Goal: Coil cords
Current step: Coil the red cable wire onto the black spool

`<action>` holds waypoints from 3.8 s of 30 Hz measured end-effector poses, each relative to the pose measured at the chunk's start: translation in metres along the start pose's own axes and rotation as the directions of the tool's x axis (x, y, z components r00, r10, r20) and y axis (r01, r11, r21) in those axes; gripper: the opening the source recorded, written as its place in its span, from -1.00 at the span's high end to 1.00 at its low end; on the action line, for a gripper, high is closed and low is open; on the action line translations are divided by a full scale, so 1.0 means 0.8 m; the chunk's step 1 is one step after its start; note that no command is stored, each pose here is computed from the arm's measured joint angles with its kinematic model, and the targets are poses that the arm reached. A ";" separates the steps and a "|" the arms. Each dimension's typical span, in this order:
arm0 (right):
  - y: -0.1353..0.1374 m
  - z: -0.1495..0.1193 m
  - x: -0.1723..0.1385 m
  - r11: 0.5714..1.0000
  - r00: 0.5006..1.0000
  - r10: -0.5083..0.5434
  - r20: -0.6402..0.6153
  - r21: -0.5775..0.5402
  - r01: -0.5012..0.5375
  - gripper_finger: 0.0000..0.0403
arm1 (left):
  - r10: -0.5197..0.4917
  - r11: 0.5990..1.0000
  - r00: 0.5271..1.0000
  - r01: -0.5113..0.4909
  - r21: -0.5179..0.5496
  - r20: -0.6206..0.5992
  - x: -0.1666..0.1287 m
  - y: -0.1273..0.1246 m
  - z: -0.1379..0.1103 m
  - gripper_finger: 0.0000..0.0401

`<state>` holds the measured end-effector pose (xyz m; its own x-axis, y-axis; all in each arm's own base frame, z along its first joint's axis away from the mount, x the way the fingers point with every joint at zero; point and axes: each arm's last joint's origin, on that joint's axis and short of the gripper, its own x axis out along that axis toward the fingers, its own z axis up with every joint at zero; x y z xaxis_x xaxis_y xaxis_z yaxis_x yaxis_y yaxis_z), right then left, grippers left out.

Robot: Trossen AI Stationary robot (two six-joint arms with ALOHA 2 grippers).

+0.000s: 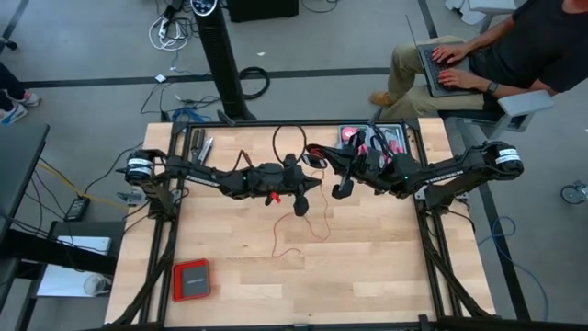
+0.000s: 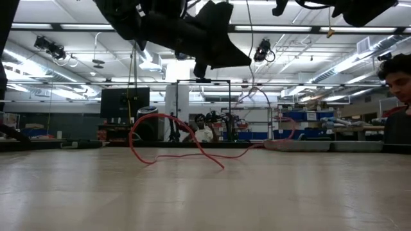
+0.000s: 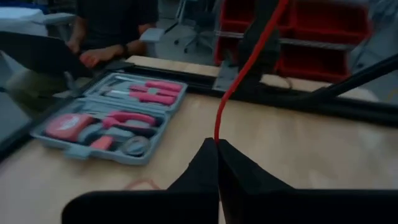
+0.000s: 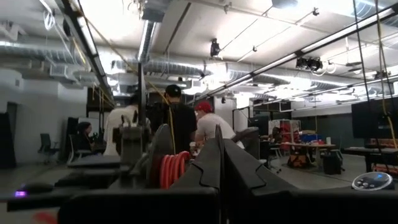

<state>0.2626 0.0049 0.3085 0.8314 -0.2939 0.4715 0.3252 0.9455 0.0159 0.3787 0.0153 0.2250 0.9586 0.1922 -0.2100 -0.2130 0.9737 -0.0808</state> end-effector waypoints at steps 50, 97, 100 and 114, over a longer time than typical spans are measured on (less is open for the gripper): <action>-0.024 -0.042 -0.035 0.885 0.788 -0.140 -0.600 -0.432 -0.172 1.00 | 0.024 1.000 0.994 -0.022 0.020 -0.102 -0.118 0.015 0.095 1.00; 0.003 -0.013 0.041 0.936 0.945 -0.031 -0.326 -0.340 -0.086 1.00 | 0.193 0.959 0.973 -0.160 0.233 -0.126 -0.083 0.012 0.069 1.00; 0.001 -0.007 0.036 0.942 0.928 -0.025 -0.372 -0.319 -0.102 1.00 | 0.190 0.957 0.973 -0.154 0.248 -0.130 -0.083 0.010 0.068 1.00; -0.011 0.012 0.006 0.944 0.866 0.013 -0.500 -0.280 -0.176 1.00 | 0.032 0.984 0.983 0.000 0.177 -0.178 -0.083 0.003 0.063 0.50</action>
<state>0.2596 -0.0034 0.3190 0.9495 -0.3122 -0.0324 0.2868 0.9049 -0.3145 0.3242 0.0110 0.2875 0.9023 0.1983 -0.3828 -0.1759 0.9800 0.0931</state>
